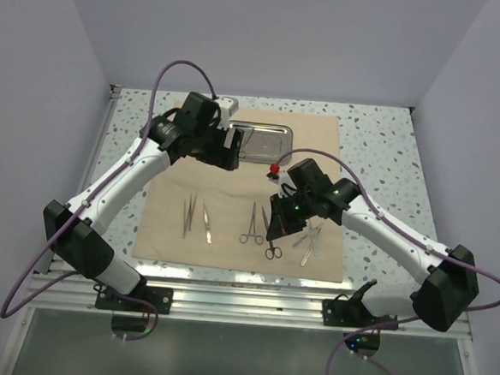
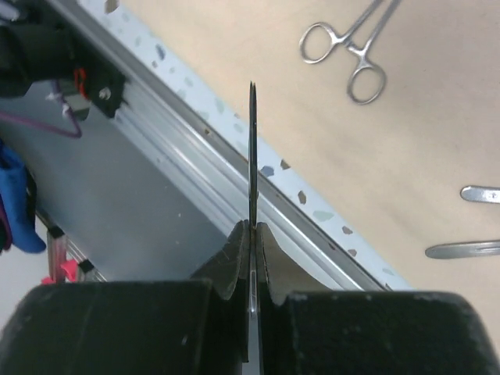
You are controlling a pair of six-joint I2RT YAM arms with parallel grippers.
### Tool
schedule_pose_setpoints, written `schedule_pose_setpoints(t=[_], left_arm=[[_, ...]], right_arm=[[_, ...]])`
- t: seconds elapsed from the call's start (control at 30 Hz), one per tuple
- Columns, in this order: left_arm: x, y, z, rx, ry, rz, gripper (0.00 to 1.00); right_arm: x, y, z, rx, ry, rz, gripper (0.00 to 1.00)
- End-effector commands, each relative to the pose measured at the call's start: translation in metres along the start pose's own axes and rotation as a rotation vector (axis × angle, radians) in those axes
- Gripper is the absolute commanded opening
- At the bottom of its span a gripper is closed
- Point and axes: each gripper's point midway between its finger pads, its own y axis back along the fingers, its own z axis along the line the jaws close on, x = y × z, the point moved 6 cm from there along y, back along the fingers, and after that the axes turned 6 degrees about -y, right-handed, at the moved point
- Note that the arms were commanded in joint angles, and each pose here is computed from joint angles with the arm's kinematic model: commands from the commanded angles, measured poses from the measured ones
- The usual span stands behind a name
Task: Open and lay out the surgical kit
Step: Place the medical item in the surgical kit, then pick up the medical item from the container.
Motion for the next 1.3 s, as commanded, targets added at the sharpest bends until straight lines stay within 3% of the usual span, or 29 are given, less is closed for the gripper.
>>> schedule_pose_setpoints(t=[0.0,0.27,0.5,0.53,0.57,0.67,0.77,0.97,1.27], left_arm=[[-0.018,0.031,0.044,-0.336,0.094,-0.089,0.91],[-0.01,0.032,0.054,-0.378,0.105,-0.054,0.88],[-0.005,0.04,0.059,-0.413,0.079,-0.056,0.88],[-0.005,0.04,0.059,-0.417,0.079,-0.057,0.88],[-0.005,0.039,0.059,-0.416,0.079,-0.058,0.88],[-0.008,0.034,0.06,-0.412,0.081,-0.069,0.88],[-0.016,0.027,0.06,-0.408,0.085,-0.084,0.88],[-0.049,-0.004,0.059,-0.363,0.074,-0.129,0.87],[-0.092,-0.112,0.076,-0.36,0.032,-0.072,0.82]], right_arm=[[-0.031,-0.03,-0.005,0.039,-0.113,-0.125,0.0],[-0.074,-0.091,-0.018,0.097,-0.277,-0.162,0.0],[-0.072,-0.111,-0.038,0.22,-0.34,-0.105,0.0],[-0.072,-0.112,-0.041,0.243,-0.345,-0.103,0.04],[-0.07,-0.111,-0.042,0.256,-0.349,-0.096,0.25],[-0.068,-0.099,-0.043,0.292,-0.35,-0.12,0.49],[-0.069,-0.079,-0.039,0.328,-0.334,-0.158,0.57],[-0.058,-0.032,-0.034,0.416,-0.303,-0.204,0.59],[-0.032,0.03,-0.029,0.45,-0.288,-0.321,0.6]])
